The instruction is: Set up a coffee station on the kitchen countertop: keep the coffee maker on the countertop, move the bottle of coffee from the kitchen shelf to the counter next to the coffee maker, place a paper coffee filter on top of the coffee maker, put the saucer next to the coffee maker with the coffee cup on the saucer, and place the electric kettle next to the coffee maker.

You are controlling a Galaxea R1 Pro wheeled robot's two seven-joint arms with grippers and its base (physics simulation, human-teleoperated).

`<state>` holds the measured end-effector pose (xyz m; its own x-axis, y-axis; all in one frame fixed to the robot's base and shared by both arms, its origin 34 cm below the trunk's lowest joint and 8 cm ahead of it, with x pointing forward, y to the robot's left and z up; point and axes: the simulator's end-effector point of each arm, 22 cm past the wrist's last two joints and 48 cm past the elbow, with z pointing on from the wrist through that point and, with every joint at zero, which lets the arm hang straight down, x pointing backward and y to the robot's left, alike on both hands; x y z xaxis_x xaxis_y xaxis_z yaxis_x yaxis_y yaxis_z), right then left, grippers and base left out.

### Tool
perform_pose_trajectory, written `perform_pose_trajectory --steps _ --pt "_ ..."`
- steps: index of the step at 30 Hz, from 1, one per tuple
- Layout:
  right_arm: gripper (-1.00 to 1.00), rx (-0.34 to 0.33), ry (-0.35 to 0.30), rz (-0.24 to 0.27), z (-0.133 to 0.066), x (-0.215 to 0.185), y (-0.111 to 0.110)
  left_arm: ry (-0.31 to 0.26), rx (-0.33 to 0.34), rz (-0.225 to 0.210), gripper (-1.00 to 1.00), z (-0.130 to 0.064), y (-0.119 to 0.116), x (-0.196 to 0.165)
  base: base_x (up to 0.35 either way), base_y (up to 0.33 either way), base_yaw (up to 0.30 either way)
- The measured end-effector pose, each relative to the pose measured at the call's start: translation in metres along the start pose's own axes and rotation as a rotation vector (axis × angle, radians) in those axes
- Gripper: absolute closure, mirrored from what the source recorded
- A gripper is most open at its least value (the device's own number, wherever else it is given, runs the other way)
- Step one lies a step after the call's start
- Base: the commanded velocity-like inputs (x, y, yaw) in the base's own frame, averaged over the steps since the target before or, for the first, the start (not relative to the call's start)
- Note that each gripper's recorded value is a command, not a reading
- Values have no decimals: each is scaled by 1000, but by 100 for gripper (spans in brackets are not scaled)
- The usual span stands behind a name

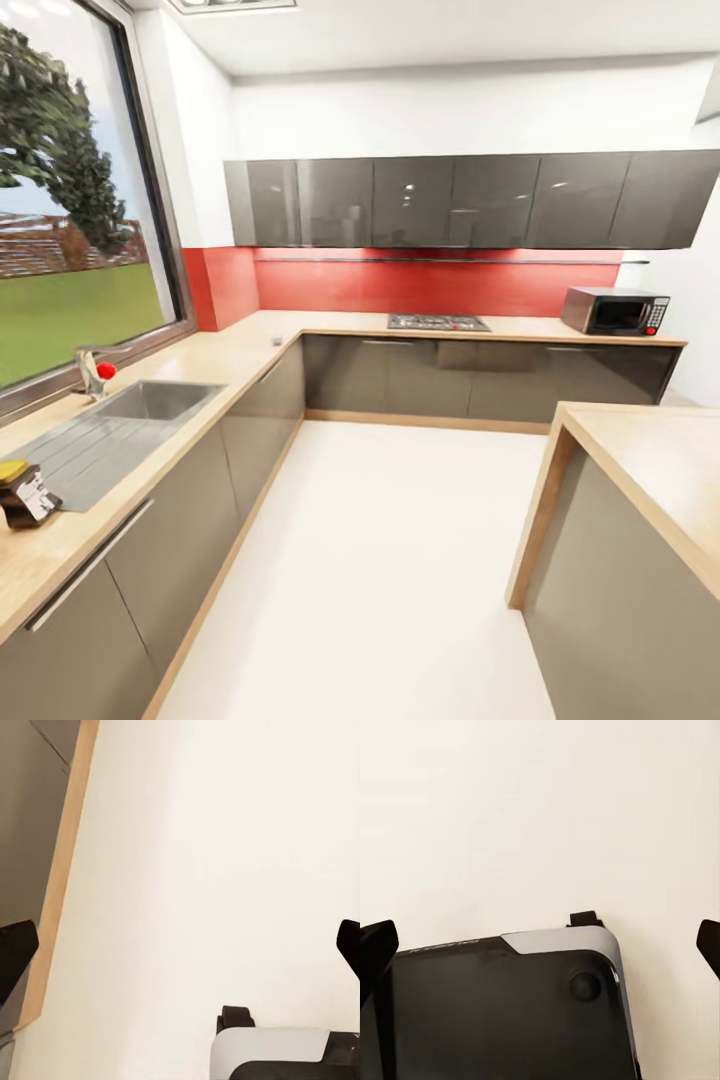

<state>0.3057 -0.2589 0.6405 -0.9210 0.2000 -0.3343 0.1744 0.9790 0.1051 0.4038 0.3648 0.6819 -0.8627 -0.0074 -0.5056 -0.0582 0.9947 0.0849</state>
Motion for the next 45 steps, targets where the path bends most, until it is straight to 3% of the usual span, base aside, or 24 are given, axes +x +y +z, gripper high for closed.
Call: perform_pose_trajectory --steps 45 --pt "-100 1 0 -5 0 0 0 0 2 9 -100 0 0 0 333 17 0"
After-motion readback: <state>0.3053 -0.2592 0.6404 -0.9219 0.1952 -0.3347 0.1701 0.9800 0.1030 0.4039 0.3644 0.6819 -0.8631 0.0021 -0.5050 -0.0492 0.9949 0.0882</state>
